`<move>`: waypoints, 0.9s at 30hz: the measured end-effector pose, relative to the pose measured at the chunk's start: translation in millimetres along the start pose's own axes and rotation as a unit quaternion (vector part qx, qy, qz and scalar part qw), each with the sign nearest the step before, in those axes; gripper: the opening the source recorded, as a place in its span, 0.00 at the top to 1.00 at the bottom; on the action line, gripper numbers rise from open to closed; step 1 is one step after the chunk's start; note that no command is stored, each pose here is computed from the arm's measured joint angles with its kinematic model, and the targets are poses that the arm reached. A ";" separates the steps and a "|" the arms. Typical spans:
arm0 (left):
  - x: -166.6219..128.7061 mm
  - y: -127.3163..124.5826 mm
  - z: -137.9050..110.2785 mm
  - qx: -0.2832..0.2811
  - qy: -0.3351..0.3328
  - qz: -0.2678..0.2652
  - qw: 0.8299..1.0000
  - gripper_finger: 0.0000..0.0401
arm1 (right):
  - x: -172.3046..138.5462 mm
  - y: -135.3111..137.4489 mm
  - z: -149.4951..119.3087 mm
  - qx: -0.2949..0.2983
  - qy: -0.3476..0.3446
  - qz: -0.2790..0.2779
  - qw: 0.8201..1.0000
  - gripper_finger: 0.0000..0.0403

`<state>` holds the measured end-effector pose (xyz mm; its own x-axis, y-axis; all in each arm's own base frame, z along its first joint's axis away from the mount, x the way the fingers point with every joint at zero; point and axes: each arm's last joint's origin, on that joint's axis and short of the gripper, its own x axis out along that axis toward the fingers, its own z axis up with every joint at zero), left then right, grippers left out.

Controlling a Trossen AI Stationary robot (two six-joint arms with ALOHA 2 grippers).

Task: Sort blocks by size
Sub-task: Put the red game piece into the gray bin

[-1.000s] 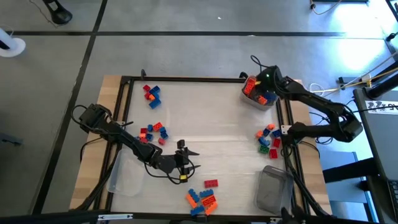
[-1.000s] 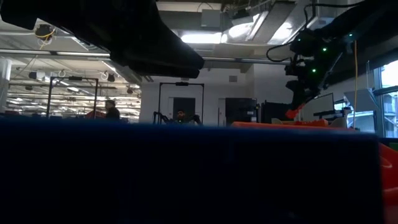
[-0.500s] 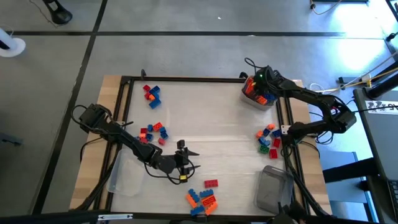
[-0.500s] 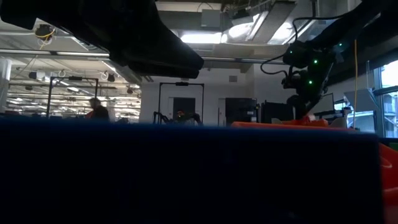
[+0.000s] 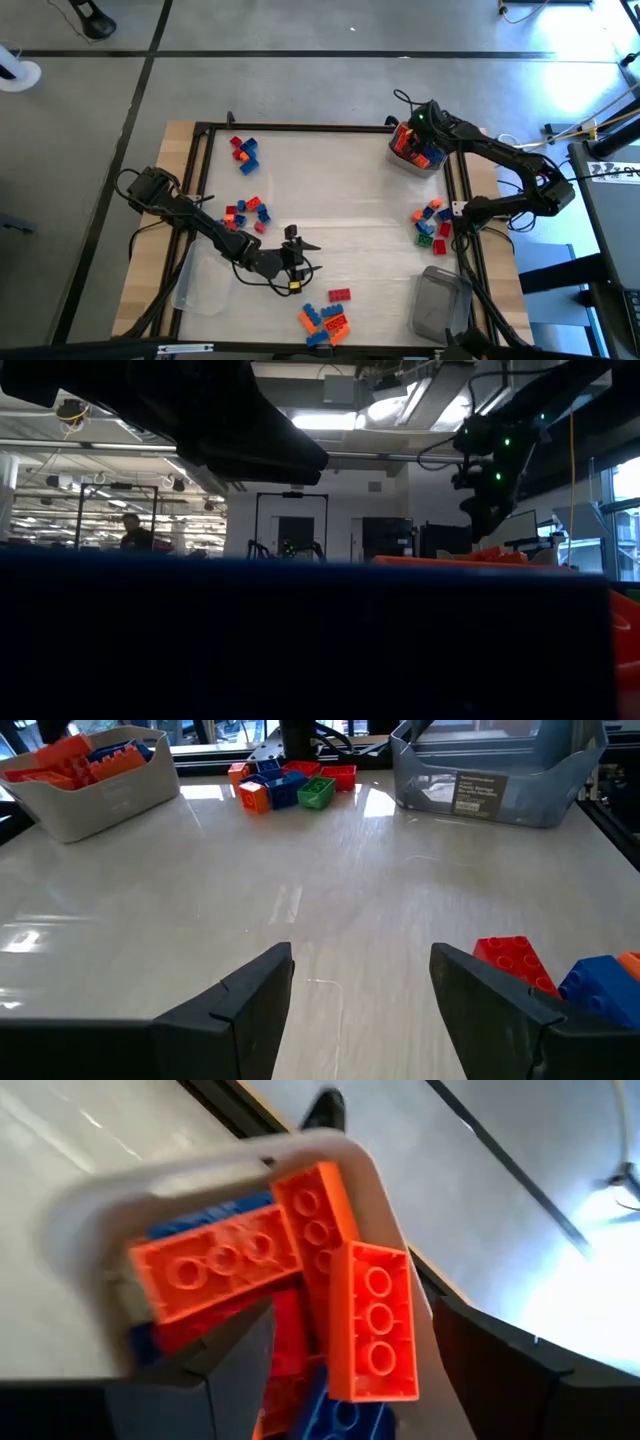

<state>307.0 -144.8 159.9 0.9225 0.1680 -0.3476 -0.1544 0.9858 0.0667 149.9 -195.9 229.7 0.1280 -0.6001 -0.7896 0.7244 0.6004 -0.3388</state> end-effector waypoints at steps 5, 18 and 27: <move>0.0 0.0 0.0 0.000 0.000 0.000 1.000 0.44 | -32.3 16.2 10.8 -0.014 -0.054 0.056 0.997 0.33; -0.1 -0.1 0.0 -0.002 0.000 0.000 1.000 0.44 | -107.8 113.7 -2.9 -0.132 -0.150 0.288 0.937 0.33; 0.0 -0.1 -0.2 -0.001 0.000 0.000 1.000 0.44 | -148.8 175.2 -28.1 -0.202 -0.185 0.390 0.879 0.33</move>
<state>306.9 -144.9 159.7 0.9223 0.1674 -0.3482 -0.1549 0.9859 0.0638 238.7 13.5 273.4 0.7445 -0.0075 -0.6676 0.0276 0.9994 0.0196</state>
